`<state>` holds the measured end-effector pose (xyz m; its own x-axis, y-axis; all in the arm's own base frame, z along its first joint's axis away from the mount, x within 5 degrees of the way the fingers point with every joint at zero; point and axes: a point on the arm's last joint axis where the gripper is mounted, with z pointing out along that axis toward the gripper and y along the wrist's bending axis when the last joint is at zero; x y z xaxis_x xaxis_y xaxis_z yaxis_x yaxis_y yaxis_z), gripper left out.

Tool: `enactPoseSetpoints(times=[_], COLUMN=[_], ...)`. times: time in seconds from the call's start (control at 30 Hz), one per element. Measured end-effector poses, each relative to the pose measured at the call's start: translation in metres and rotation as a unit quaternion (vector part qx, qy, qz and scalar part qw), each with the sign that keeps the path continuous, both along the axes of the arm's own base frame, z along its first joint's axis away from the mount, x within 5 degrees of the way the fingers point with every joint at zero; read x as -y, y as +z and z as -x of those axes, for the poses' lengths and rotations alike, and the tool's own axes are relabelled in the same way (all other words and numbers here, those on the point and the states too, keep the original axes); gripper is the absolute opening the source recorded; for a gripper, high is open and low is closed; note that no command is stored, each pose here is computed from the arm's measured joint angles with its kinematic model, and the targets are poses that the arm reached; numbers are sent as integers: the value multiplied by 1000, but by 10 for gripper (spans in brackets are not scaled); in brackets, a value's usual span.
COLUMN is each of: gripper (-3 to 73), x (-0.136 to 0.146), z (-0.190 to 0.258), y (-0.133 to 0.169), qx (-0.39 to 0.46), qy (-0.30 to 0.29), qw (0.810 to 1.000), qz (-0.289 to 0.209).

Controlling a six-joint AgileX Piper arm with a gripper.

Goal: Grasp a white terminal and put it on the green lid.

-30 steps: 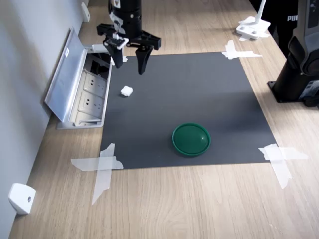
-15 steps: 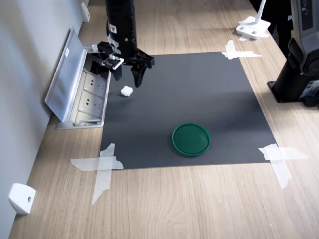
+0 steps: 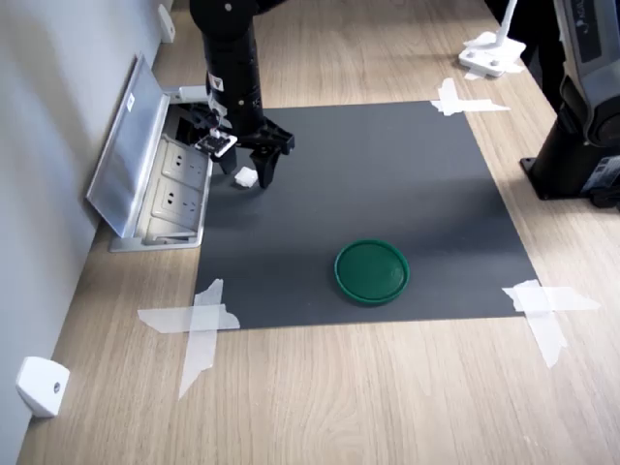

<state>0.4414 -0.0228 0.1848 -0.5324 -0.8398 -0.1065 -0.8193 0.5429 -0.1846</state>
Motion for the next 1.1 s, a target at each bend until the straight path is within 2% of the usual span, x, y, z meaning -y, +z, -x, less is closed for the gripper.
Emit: enactPoseSetpoints(times=[0.53, 0.6, 0.67, 0.83, 0.97, 1.1], gripper=[624, 592, 529, 275, 269, 269], x=[0, 1, 1, 1, 0, -4], z=[-1, -1, -1, -1, -1, 6], y=[-7, -7, -7, -5, 10, 39], qx=[-6, -6, -7, -7, 0, 14], qy=[-4, -3, -3, -4, -6, -7], qw=[1000, 1000, 1000, 1000, 1000, 1000], qz=[-1, 1, 1, 2, -1, -7])
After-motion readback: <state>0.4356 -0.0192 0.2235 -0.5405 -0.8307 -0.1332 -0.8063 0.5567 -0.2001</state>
